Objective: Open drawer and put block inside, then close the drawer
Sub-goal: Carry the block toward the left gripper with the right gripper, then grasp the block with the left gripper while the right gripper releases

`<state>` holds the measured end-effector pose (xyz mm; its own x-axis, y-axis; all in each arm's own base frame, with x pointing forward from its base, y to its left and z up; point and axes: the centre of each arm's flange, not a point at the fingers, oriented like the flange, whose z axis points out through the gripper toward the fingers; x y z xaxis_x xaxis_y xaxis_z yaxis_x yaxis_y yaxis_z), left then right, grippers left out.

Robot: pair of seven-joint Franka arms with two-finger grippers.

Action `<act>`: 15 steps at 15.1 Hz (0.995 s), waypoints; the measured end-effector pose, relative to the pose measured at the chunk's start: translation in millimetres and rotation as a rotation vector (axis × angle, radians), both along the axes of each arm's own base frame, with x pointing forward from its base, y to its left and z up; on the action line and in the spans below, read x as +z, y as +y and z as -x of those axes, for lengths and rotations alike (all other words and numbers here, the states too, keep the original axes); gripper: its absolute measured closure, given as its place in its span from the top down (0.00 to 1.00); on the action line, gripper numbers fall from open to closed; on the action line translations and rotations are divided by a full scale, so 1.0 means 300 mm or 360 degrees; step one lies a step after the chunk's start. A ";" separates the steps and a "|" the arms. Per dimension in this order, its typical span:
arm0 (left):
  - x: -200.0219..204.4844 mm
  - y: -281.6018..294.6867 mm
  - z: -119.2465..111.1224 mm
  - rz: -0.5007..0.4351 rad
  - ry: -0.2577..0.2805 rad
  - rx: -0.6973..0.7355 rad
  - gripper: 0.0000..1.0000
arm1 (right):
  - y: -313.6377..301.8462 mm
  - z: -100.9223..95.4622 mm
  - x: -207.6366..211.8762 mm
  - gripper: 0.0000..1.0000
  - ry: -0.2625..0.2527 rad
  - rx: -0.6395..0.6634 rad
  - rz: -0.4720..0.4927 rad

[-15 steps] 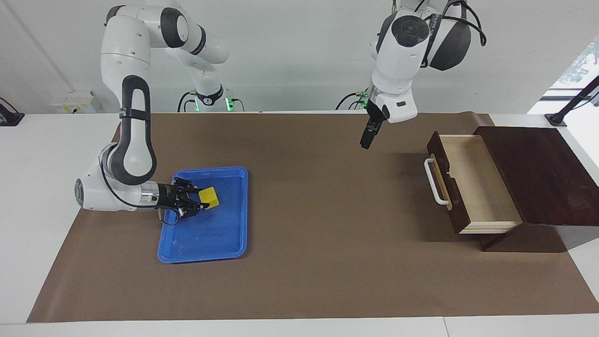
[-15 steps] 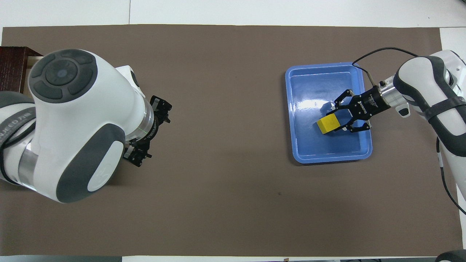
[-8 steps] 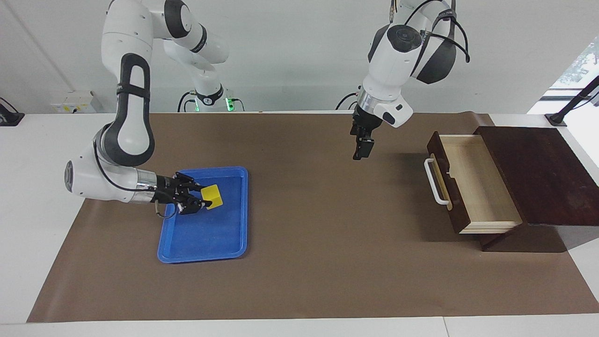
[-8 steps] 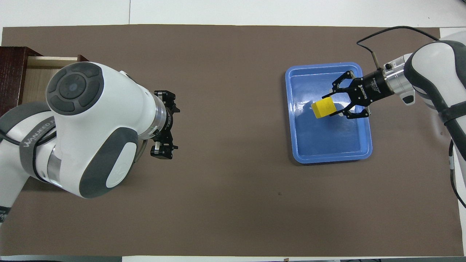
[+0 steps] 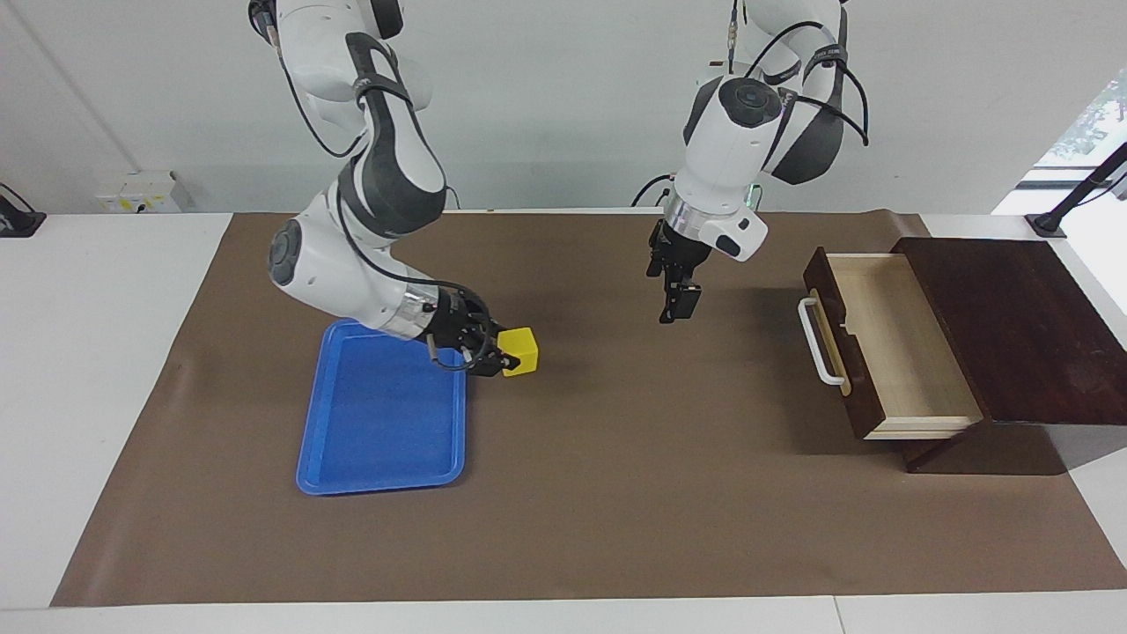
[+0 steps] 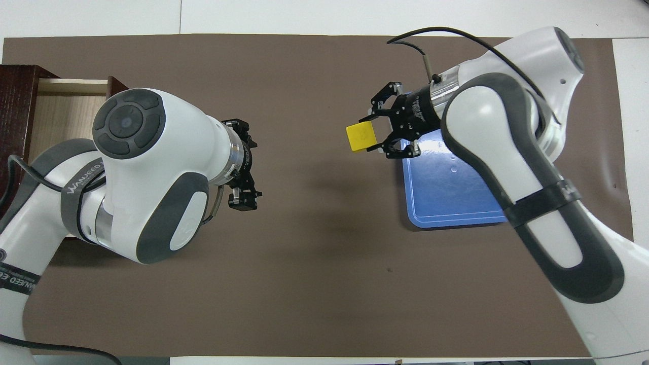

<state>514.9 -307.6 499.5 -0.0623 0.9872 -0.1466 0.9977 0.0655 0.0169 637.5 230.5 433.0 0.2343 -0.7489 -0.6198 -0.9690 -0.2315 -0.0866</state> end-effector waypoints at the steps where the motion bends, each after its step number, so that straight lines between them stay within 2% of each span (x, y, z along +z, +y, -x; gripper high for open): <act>1: -0.006 -0.014 0.004 -0.0011 0.0006 0.0048 1.00 | 0.054 0.013 0.000 0.55 0.0015 -0.0027 0.0000; 5: -0.044 -0.199 0.008 -0.0073 -0.0014 0.0142 1.00 | 0.113 0.024 0.007 0.55 0.0105 -0.0151 -0.0070; 7: -0.069 -0.251 -0.006 -0.0082 -0.0013 0.0180 1.00 | 0.141 0.030 0.012 0.55 0.0108 -0.0185 -0.0072; 11: -0.080 -0.320 -0.095 -0.0093 -0.0043 0.0228 1.00 | 0.191 0.047 0.015 0.55 0.0135 -0.0218 -0.0088; 15: -0.112 -0.360 -0.116 -0.0112 -0.0052 0.0224 1.00 | 0.185 0.044 0.014 0.55 0.0136 -0.0225 -0.0088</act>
